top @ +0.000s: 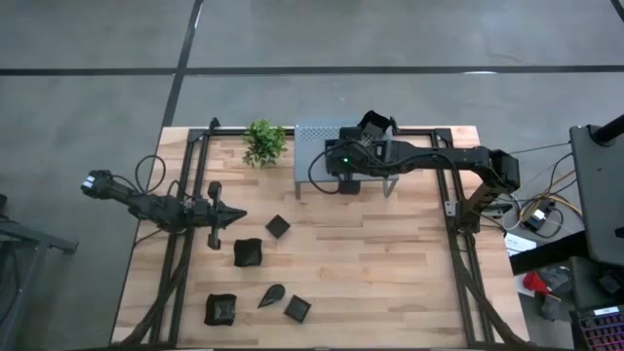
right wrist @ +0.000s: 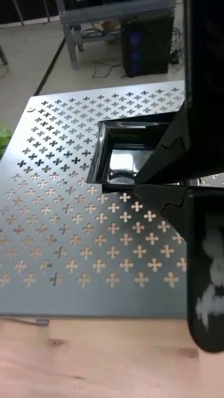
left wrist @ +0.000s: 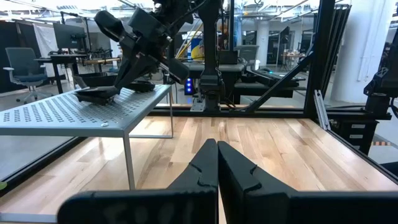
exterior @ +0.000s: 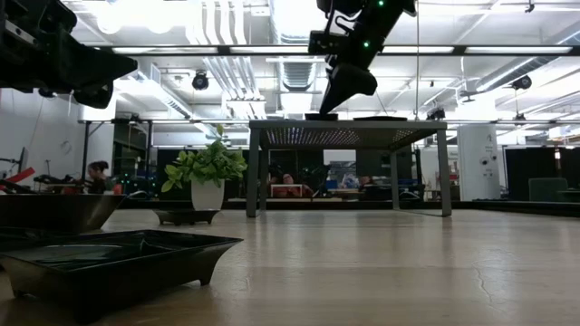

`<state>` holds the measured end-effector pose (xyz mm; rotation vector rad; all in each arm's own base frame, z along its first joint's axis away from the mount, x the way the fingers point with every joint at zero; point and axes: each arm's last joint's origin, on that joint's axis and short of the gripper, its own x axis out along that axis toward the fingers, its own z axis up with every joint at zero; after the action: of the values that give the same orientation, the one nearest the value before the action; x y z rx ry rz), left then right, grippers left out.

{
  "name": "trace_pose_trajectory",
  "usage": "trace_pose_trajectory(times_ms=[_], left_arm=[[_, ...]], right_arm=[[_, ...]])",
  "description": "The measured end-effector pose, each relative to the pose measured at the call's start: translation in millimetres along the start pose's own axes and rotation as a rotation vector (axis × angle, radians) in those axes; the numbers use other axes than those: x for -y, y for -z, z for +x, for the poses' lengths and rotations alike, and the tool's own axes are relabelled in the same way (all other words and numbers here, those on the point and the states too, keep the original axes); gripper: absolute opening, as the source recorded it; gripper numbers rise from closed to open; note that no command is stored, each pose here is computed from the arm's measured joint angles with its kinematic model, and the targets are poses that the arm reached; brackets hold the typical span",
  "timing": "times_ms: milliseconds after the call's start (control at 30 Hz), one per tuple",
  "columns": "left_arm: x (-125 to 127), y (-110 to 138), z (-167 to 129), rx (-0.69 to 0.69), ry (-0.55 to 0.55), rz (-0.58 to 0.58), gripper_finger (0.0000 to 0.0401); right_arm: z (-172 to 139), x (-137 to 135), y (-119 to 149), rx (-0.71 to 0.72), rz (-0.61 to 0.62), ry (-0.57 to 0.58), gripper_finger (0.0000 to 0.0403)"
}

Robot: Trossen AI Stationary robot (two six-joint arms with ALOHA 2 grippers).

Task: Pick & Place Mini shaped plates
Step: Stack the square plate on top of the other square plate on the shelf

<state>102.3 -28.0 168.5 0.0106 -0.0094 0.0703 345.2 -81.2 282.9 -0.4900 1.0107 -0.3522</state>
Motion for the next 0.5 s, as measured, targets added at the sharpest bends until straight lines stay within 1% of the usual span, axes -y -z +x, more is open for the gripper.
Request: trace_pose_trajectory(times_ms=[100,333,500], left_arm=[[0.0,0.0,0.0,0.0,0.0,0.0,0.0],[0.0,0.0,0.0,0.0,0.0,0.0,0.0],[0.0,0.0,0.0,0.0,0.0,0.0,0.0]], right_arm=[[0.0,-0.2,-0.1,0.001,0.005,-0.002,0.0017],[-0.3,0.4,-0.7,0.002,0.016,0.004,0.0057],[0.0,0.5,-0.6,0.0,0.013,0.006,0.0077]])
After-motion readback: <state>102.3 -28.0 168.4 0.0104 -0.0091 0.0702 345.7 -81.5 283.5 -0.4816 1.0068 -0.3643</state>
